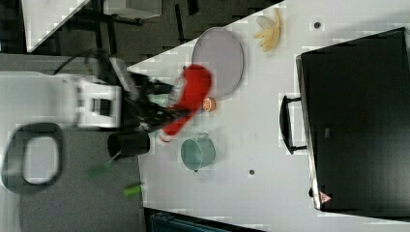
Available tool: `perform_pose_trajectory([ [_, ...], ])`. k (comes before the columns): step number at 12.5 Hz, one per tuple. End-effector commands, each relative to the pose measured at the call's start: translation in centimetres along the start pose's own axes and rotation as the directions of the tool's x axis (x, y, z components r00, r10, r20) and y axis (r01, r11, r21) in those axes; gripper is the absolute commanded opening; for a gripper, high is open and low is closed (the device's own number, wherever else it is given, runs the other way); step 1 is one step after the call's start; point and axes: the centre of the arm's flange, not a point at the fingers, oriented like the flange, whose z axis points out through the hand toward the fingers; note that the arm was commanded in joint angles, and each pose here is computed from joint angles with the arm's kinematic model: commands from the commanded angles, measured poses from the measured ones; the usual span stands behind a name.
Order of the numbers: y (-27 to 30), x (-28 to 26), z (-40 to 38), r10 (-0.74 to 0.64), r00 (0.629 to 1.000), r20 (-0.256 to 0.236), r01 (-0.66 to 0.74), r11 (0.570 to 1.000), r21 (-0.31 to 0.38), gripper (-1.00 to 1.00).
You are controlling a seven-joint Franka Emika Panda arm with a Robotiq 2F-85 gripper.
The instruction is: Pick Ketchup from oven and place it on table.
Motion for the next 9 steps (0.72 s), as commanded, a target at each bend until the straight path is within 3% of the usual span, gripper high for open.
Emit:
perform_pose_trajectory([
  [1,-5.2,-4.9,3.3,-0.127,0.991,0.052,0.129,0.991,-0.035,0.24],
  [4,-7.9,-9.3,6.5,-0.125,0.988,0.085,0.133,0.987,-0.088,0.24],
  [7,-7.7,-11.0,11.7,0.001,0.997,0.072,0.011,0.986,-0.167,0.24],
  [9,-6.5,-10.9,15.9,0.059,0.996,0.062,-0.047,0.982,-0.182,0.24],
])
